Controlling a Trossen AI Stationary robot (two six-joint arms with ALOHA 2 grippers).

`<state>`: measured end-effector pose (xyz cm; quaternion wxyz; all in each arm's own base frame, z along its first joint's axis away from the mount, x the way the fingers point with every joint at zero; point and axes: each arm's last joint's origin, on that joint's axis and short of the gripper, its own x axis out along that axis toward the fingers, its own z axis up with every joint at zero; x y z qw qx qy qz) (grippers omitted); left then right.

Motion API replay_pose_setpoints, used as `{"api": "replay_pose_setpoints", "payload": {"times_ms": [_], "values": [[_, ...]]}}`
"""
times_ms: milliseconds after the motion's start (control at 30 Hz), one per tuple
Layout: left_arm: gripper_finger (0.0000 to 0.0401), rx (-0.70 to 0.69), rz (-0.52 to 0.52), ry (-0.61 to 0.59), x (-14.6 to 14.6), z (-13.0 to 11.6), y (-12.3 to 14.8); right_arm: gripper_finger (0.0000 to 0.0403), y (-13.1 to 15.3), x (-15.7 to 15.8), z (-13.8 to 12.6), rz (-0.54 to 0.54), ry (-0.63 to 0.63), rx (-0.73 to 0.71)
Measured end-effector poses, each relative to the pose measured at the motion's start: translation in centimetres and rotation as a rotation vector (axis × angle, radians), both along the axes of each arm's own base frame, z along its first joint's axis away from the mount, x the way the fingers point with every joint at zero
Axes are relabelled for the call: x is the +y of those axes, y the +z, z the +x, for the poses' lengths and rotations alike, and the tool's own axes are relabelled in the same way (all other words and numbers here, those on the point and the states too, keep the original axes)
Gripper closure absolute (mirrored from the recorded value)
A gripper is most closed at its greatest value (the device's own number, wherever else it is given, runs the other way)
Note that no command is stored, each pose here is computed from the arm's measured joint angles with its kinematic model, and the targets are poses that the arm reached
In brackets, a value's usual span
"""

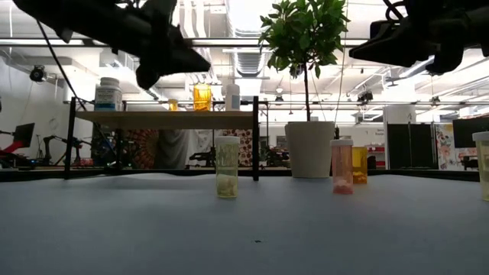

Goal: Pick and place medicine bottles onto shelf by color
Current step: Put the left yellow pill bottle on the shelf

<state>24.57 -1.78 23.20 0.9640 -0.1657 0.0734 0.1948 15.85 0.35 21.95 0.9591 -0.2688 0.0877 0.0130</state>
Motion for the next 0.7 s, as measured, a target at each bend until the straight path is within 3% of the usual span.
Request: {"api": "replay_pose_setpoints", "payload": {"times_ms": [167,333,467,700], "values": [[0.0401,-0.080,-0.030,-0.060,-3.0,1.3,-0.8,0.0346,0.0,0.0,0.0,0.007,-0.001,0.000],[0.0401,-0.076,-0.026,-0.097,-5.5,4.2,0.3,0.0346,0.0,0.0,0.0,0.007,-0.001,0.002],[0.0401,0.075,-0.014,-0.144,-7.0,6.6,1.4,0.0346,-0.1,0.0,0.0,0.007,-0.001,0.010],[0.0401,0.488,-0.101,-0.285,-9.1,9.4,2.7,0.0346,-0.2,0.0,0.0,0.013,-0.003,0.023]]}}
